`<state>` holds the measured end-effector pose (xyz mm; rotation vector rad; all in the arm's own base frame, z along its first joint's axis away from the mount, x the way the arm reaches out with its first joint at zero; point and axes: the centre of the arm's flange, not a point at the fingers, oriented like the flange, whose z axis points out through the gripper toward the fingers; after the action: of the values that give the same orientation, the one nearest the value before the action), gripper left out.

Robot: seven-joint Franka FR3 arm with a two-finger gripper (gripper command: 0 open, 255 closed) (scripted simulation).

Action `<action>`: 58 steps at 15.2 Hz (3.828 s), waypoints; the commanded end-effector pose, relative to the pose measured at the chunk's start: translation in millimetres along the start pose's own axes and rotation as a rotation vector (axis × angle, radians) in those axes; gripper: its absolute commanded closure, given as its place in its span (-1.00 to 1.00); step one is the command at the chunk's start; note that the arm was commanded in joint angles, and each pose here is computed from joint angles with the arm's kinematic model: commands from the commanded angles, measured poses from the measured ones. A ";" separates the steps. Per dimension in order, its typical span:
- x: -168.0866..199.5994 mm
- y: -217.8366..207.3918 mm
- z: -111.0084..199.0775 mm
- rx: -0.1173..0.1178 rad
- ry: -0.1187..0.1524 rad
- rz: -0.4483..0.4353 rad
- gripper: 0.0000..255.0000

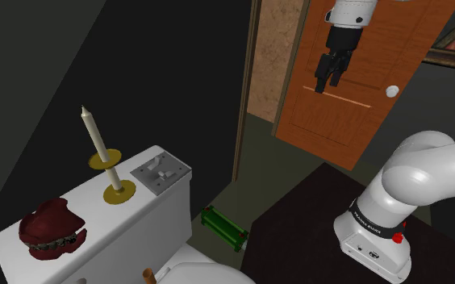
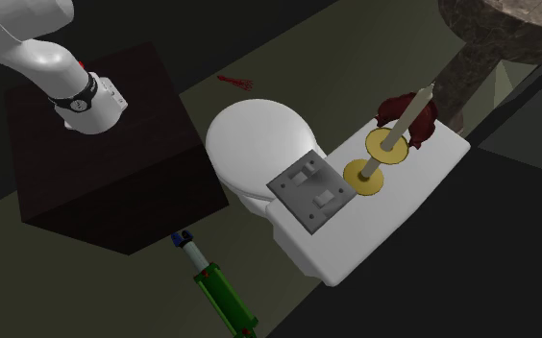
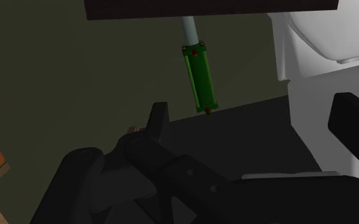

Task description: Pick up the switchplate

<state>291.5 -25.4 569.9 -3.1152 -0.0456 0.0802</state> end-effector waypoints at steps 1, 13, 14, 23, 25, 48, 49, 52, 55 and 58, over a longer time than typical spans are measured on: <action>0.0 0.0 0.0 0.000 0.000 0.000 -1.00; 94.9 -92.0 74.5 0.064 0.008 -0.050 -1.00; 102.6 -100.1 80.4 0.069 0.008 -0.054 -1.00; 170.7 -175.8 131.3 0.117 0.014 -0.091 -1.00; 185.4 -193.3 142.0 0.128 0.015 -0.100 -1.00; 322.0 -373.6 250.9 0.231 0.028 -0.180 -1.00; 322.3 -373.5 256.2 0.231 0.028 -0.180 -1.00; 323.3 -373.0 275.0 0.231 0.028 -0.180 -1.00; 323.0 -372.8 274.8 0.231 0.028 -0.180 1.00; 323.2 -372.9 275.0 0.231 0.028 -0.180 1.00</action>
<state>589.2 363.6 288.8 -2.8655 -0.2935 0.0346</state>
